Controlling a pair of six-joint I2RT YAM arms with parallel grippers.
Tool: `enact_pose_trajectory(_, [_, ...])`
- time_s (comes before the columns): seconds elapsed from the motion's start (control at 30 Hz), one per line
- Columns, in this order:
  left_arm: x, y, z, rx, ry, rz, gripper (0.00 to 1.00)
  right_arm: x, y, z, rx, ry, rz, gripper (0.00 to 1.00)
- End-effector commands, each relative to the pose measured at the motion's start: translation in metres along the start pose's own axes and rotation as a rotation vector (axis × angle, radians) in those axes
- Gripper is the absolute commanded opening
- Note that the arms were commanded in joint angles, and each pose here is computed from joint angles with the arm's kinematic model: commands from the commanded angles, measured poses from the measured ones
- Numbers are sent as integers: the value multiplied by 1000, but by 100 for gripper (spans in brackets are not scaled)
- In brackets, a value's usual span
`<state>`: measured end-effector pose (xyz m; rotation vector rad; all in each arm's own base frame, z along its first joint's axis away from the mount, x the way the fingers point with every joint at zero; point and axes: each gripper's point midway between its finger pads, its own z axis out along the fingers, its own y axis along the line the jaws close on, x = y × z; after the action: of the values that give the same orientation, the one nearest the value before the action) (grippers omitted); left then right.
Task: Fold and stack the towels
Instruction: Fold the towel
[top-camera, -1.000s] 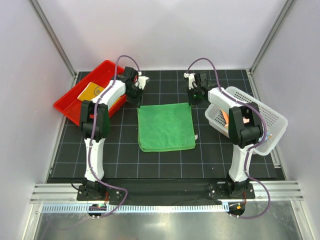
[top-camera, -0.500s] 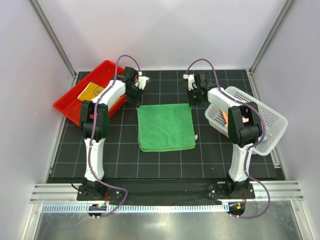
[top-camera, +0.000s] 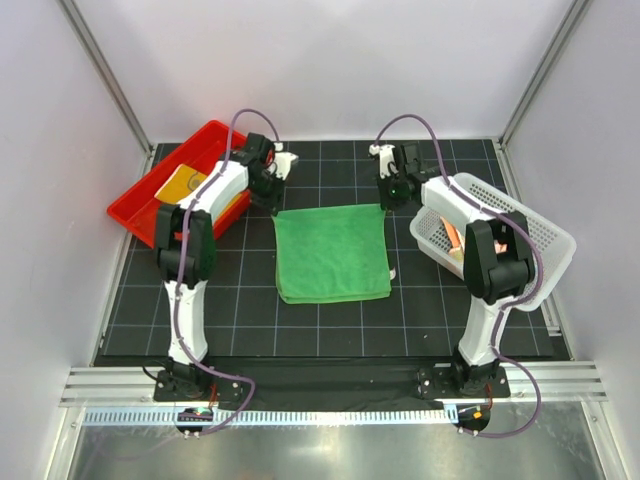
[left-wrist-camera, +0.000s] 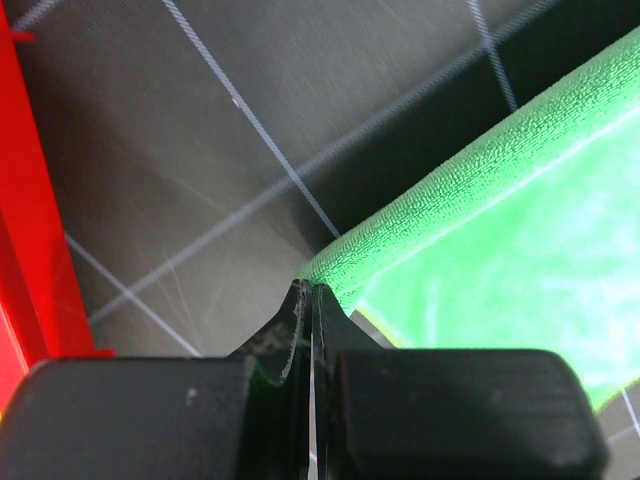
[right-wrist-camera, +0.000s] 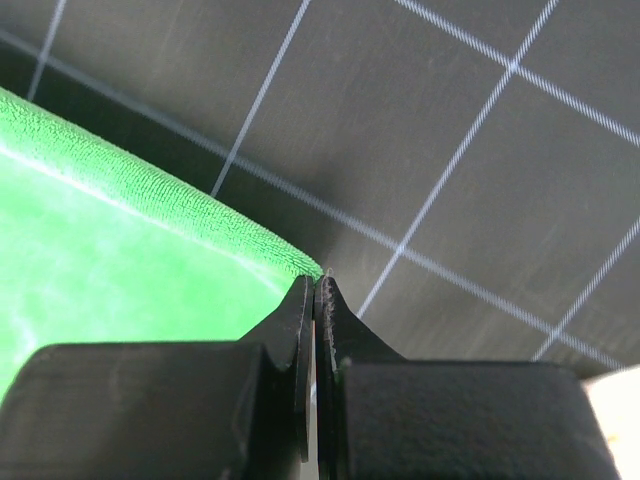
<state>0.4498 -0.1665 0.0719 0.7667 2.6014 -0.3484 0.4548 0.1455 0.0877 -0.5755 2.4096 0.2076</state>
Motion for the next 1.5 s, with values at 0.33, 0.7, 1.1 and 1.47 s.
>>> enact_pose_trajectory(0.33, [5,-27,-51,-33,-80,49,0,2,9,-53,25,-88,35,1])
enact_pose_trajectory(0.7, [20,-45,-70,-31,-96,45,0,26,21,-79,57,-85,98,1])
enact_pose_trajectory(1.1, [57,-93,-72,12,-78,60,0,71,44,-100,112,-43,125,1])
enact_pose_trajectory(1.47, [91,-106,-75,2,-48,25,0,103,58,-104,123,-5,240,1])
